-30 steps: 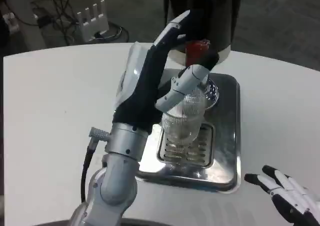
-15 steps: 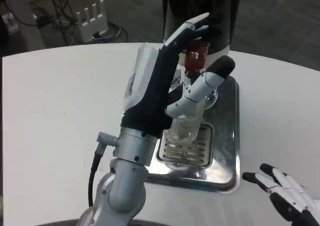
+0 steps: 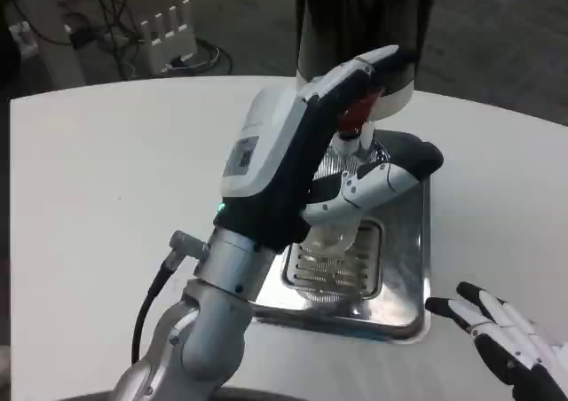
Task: Grasp the cup under the faucet to collect the drink, then remove the cup.
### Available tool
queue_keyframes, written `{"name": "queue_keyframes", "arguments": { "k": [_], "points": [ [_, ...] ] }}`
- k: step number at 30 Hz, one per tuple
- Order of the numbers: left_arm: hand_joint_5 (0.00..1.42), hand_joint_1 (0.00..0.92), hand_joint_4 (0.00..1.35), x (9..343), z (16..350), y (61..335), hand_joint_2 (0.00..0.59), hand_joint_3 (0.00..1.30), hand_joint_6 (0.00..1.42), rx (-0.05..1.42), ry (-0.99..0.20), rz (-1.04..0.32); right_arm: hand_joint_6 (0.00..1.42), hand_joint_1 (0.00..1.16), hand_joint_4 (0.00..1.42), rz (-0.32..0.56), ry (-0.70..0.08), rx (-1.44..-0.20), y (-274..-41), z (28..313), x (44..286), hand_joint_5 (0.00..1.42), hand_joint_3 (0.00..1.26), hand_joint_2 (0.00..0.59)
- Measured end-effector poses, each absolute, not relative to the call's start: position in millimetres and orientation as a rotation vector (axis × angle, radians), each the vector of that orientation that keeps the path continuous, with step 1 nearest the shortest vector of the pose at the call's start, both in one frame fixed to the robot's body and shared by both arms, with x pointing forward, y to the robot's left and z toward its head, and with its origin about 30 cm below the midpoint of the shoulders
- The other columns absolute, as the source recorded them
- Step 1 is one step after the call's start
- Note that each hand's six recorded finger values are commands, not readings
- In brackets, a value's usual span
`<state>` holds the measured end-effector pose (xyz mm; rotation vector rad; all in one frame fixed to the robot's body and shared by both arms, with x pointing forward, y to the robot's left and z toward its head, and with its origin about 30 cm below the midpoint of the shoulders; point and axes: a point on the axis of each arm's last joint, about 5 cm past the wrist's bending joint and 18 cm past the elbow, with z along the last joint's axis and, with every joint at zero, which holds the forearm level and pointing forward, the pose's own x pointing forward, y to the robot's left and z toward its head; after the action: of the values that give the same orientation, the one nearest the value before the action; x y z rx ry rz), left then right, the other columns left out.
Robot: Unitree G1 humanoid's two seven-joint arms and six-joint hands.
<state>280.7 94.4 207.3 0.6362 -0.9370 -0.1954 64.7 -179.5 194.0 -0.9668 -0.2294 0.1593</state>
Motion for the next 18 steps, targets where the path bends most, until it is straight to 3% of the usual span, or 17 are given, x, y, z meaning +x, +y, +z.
{"name": "queue_keyframes", "arguments": {
  "k": [18],
  "points": [
    [0.37,0.0,0.28,280.7,205.4,97.6,0.091,0.3,0.32,0.763,-0.993,-0.236,0.0,0.59,0.0,0.169,-0.231,-0.938,-179.0,192.8,65.3,0.0,0.13,0.464]
  ]
}}
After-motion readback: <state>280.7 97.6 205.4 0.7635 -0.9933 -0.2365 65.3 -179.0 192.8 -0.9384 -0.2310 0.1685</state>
